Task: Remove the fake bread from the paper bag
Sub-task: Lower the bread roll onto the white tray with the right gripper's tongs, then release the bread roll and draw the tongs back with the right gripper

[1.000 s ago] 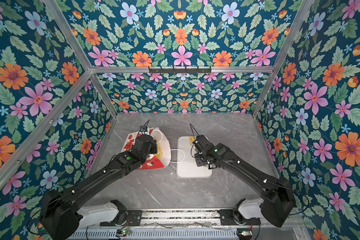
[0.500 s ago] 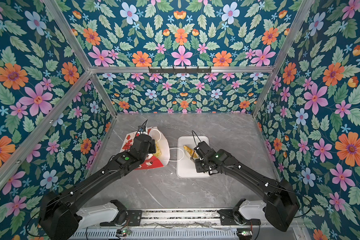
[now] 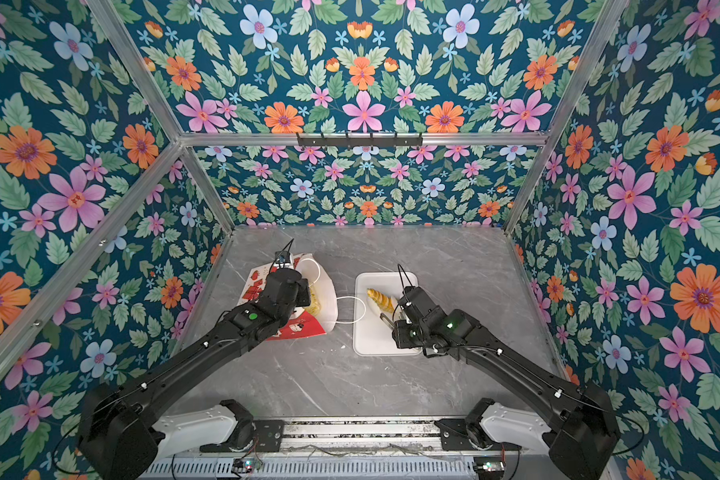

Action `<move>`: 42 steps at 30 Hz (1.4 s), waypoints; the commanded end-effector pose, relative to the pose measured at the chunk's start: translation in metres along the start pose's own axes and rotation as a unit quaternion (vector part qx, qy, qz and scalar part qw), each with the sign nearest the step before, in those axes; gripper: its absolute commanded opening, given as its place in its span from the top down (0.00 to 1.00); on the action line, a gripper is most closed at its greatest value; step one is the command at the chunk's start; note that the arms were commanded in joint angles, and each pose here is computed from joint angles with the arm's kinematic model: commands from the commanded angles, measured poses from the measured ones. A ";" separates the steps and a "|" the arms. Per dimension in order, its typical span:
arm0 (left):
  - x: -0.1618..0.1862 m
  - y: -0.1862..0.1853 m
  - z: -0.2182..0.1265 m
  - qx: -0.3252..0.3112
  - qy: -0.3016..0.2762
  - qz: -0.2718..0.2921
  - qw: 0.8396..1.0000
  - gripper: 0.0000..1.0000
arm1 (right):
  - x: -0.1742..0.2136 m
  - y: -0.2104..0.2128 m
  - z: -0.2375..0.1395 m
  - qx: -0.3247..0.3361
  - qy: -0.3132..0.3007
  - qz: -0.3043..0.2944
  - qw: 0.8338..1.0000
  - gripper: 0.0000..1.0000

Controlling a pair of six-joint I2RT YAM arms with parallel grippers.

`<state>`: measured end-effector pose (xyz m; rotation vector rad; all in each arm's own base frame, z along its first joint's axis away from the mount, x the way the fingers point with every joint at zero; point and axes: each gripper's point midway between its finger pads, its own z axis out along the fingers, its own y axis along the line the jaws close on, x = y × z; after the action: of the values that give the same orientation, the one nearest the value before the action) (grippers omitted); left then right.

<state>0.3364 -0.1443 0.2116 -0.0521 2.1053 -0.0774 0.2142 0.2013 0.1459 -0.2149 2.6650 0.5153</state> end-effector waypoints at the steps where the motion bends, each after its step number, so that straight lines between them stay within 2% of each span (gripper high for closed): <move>1: -0.005 -0.001 0.001 0.001 -0.010 -0.008 1.000 1.00 | -0.004 0.005 0.004 -0.012 -0.006 0.006 1.000 0.54; 12: -0.001 0.001 0.002 0.002 -0.007 -0.011 1.000 1.00 | -0.005 0.011 0.004 -0.029 -0.009 0.009 1.000 0.50; 20: -0.001 0.003 0.002 0.000 -0.008 -0.014 1.000 1.00 | -0.001 -0.002 -0.015 -0.014 -0.034 0.024 0.999 0.54; 25: 0.000 0.004 0.005 -0.001 -0.008 -0.013 1.000 1.00 | 0.020 -0.013 0.001 0.006 0.008 0.027 1.000 0.52; 27: 0.000 0.004 0.007 0.001 -0.007 -0.015 1.000 1.00 | 0.031 -0.011 0.012 -0.001 0.038 0.035 0.999 0.51; 33: 0.001 0.003 0.008 0.004 -0.006 -0.017 1.000 1.00 | 0.054 -0.001 0.034 -0.002 0.078 0.036 0.996 0.48; 42: 0.006 0.005 0.007 0.005 -0.003 -0.019 1.000 1.00 | 0.081 0.003 0.046 0.035 0.107 0.046 0.993 0.33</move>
<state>0.3362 -0.1404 0.1957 -0.0726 2.1296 -0.1004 0.1582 0.2153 0.0753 -0.1994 2.9065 0.4760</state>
